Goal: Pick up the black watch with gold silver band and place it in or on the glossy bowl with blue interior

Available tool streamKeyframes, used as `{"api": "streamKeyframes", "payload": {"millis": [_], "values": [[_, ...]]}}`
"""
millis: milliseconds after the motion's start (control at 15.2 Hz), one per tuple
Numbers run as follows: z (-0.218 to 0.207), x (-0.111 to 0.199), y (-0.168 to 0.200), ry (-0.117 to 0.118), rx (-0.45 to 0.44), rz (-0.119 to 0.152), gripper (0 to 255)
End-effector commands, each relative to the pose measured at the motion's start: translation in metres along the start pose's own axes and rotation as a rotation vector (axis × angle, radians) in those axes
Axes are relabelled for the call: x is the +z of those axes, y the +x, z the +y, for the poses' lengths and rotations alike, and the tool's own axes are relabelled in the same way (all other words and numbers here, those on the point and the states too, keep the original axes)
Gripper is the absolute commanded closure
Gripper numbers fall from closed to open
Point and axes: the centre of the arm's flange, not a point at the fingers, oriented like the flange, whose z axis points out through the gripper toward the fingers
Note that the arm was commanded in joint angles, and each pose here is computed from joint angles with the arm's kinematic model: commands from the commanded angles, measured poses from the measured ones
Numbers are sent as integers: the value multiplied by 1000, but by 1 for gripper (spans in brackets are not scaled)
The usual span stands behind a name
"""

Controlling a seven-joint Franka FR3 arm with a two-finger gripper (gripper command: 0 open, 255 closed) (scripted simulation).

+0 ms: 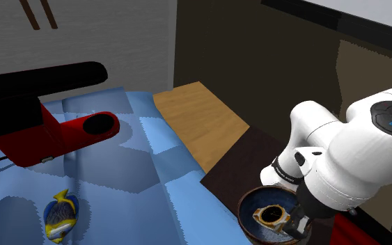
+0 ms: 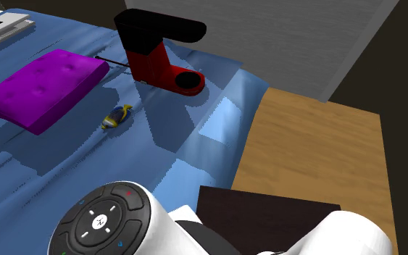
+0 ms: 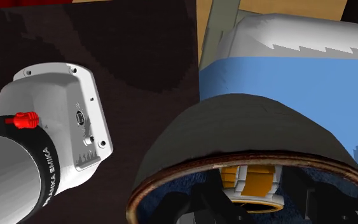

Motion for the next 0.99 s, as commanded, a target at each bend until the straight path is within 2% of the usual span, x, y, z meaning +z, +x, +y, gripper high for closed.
{"api": "streamKeyframes", "payload": {"millis": [0,264,462,924], "values": [[0,-11,0,1,0,0,255],[0,-27,-2,1,0,0,255],[-2,-67,0,1,0,0,255],[-2,-30,4,1,0,0,255]]}}
